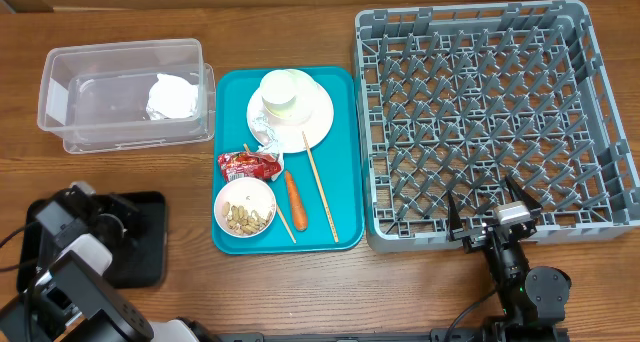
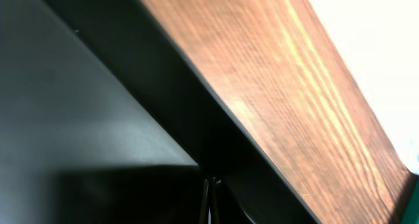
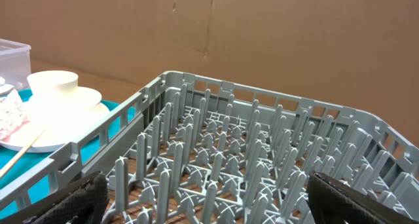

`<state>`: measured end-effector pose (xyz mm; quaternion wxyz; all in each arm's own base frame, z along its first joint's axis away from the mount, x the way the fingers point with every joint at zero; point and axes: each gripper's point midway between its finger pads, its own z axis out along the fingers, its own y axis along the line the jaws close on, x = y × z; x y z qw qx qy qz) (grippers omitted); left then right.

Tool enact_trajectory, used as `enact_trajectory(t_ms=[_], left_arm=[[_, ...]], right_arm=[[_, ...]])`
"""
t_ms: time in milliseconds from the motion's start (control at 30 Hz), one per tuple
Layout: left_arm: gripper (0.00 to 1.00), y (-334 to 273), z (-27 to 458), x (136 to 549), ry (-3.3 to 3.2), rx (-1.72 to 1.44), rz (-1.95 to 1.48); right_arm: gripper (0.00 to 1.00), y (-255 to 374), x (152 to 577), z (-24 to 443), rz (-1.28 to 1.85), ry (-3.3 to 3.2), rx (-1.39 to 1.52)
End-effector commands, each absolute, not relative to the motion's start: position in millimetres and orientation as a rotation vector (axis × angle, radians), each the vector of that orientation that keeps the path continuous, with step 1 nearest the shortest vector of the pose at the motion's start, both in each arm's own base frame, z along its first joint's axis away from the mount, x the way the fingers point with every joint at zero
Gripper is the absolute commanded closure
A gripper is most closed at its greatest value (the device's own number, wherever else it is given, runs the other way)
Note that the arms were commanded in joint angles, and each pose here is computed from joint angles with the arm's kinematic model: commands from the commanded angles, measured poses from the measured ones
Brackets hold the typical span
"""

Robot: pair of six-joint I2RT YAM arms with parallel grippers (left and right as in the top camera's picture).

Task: Sort waste into correct bins and load items into the dishwasher

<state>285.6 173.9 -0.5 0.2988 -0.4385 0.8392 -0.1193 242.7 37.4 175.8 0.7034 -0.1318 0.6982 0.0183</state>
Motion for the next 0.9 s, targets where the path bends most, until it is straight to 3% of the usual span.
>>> enact_trajectory(t_ms=[0, 467, 867], left_arm=[[0.96, 141.8, -20.3, 286.7, 2.323, -1.099, -0.362], [0.96, 102.5, 16.8, 356.9, 2.188, -0.834, -0.395], [0.96, 52.1, 10.7, 364.3, 2.266, -0.700, -0.518]], right_arm=[[0.00, 37.5, 242.8, 174.0, 0.045, 1.551, -0.286], [0.00, 37.5, 242.8, 174.0, 0.046, 1.551, -0.287], [0.00, 37.5, 242.8, 174.0, 0.045, 1.551, -0.286]])
